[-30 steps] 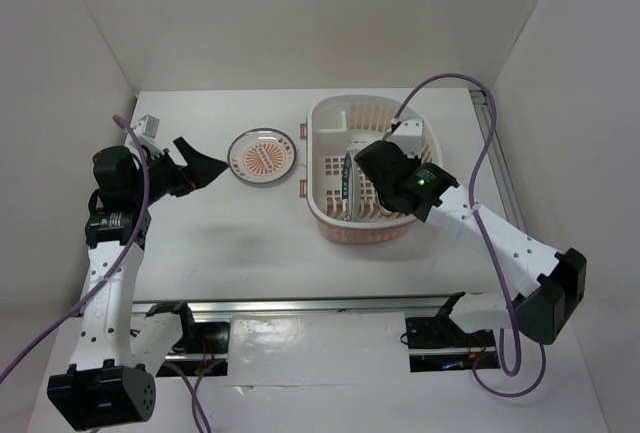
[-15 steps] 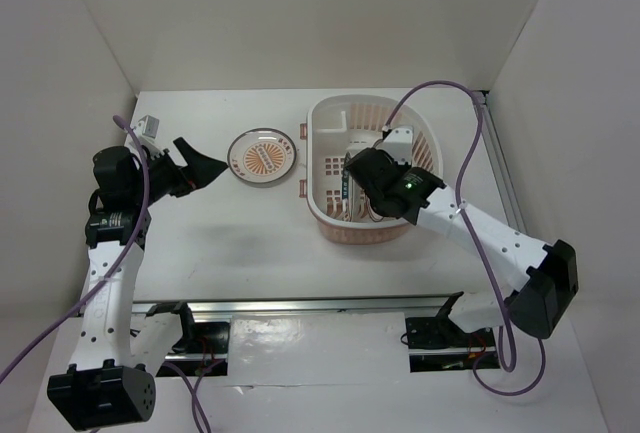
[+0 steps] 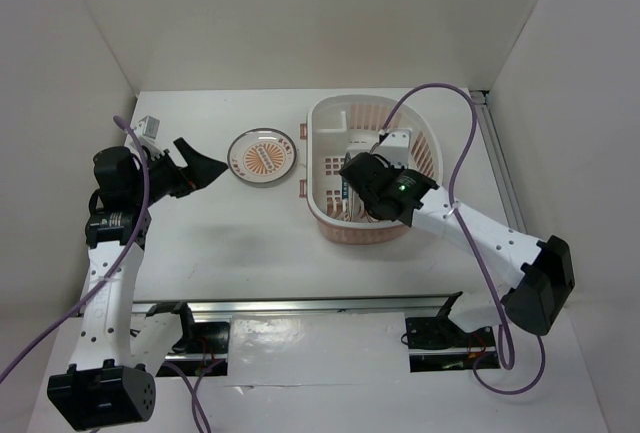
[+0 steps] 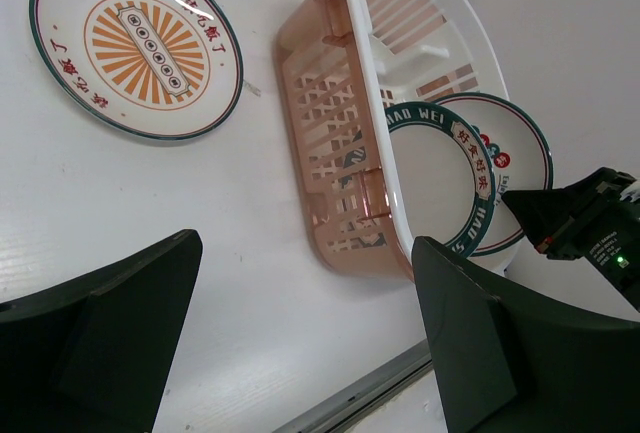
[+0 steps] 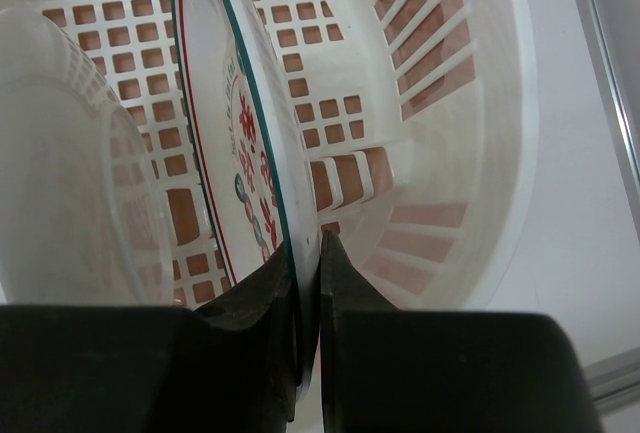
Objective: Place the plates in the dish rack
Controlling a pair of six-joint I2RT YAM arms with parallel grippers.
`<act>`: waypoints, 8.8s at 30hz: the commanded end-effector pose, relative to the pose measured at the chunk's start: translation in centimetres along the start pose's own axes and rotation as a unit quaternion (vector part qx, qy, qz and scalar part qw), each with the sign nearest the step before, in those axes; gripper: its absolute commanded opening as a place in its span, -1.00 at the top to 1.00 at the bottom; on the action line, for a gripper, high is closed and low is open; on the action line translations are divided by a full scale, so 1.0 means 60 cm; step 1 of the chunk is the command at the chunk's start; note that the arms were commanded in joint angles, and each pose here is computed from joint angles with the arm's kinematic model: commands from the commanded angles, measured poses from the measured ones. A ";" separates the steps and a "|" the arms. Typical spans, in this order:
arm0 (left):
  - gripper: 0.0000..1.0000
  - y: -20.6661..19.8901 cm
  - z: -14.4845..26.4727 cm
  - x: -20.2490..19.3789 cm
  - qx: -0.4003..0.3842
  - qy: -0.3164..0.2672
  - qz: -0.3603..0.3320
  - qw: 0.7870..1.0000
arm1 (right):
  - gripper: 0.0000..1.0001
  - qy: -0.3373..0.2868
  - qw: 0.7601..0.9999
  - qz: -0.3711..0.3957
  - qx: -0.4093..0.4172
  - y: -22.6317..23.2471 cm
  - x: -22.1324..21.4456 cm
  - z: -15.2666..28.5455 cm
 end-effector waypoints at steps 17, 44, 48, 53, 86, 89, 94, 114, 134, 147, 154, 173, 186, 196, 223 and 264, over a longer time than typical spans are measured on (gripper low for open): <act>-1.00 0.001 0.000 0.003 -0.001 -0.008 -0.022 1.000 | 0.60 -0.018 0.999 -0.020 -0.017 0.005 -0.014 -0.004; -1.00 0.048 -0.024 -0.038 0.054 0.018 0.058 0.997 | -1.00 -0.064 0.995 -0.067 0.034 -0.017 0.100 0.138; -1.00 0.096 -0.056 -0.082 0.083 -0.014 0.147 0.986 | -1.00 -0.058 0.984 -0.049 0.164 0.029 0.120 0.178; -1.00 0.162 -0.105 -0.146 0.097 -0.047 0.237 0.965 | -1.00 -0.068 0.912 -0.033 0.404 0.098 0.138 0.261; -0.38 0.339 -0.359 -0.262 0.248 0.067 0.350 0.901 | -1.00 -0.064 0.872 0.010 0.486 0.169 0.141 0.306; 0.07 0.340 -0.361 -0.264 0.268 0.077 0.349 0.895 | -1.00 -0.071 0.866 0.002 0.496 0.160 0.153 0.319; 1.00 0.348 -0.379 -0.262 0.284 0.089 0.348 0.889 | -1.00 -0.077 0.856 -0.007 0.512 0.146 0.164 0.336; 1.00 0.061 -0.130 -0.049 0.175 0.000 0.086 0.981 | -0.98 -0.106 0.849 0.043 0.516 0.224 0.230 0.257; 1.00 -0.137 0.028 -0.001 -0.107 -0.099 -0.063 0.987 | -0.98 0.056 0.761 0.055 0.644 0.290 0.131 0.203; 1.00 -0.156 0.036 0.010 -0.134 -0.114 -0.055 0.983 | -0.95 0.020 0.800 0.055 0.597 0.271 0.161 0.189; 1.00 -0.151 0.037 0.013 -0.122 -0.117 -0.057 0.984 | -0.97 -0.010 0.826 0.062 0.560 0.249 0.187 0.170; 1.00 -0.175 0.032 0.040 -0.163 -0.147 -0.041 0.975 | 0.73 0.107 0.752 0.069 0.647 0.281 0.092 0.166; -1.00 -0.068 0.006 -0.002 0.039 -0.035 -0.037 0.998 | 1.00 -0.122 0.942 -0.091 0.299 0.047 0.344 0.145; -1.00 -0.054 0.011 -0.034 0.045 -0.009 -0.057 0.997 | 1.00 -0.149 0.983 -0.104 0.031 -0.143 0.331 0.130; -1.00 -0.055 0.006 -0.044 0.035 0.005 -0.054 0.998 | 1.00 -0.029 0.999 -0.027 0.027 -0.071 0.122 0.001; -1.00 -0.051 0.008 -0.050 0.042 0.011 -0.051 0.998 | 0.91 0.017 1.000 -0.002 -0.001 -0.053 0.008 -0.046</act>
Point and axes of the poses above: each gripper's point midway between its finger pads, its own z axis back along the fingers, its own y axis along the line the jaws close on, x = y × z, the point moved 2 cm from there along z, back along the fingers, and after that the axes turned 11 degrees about -z, right-handed, at the moved point
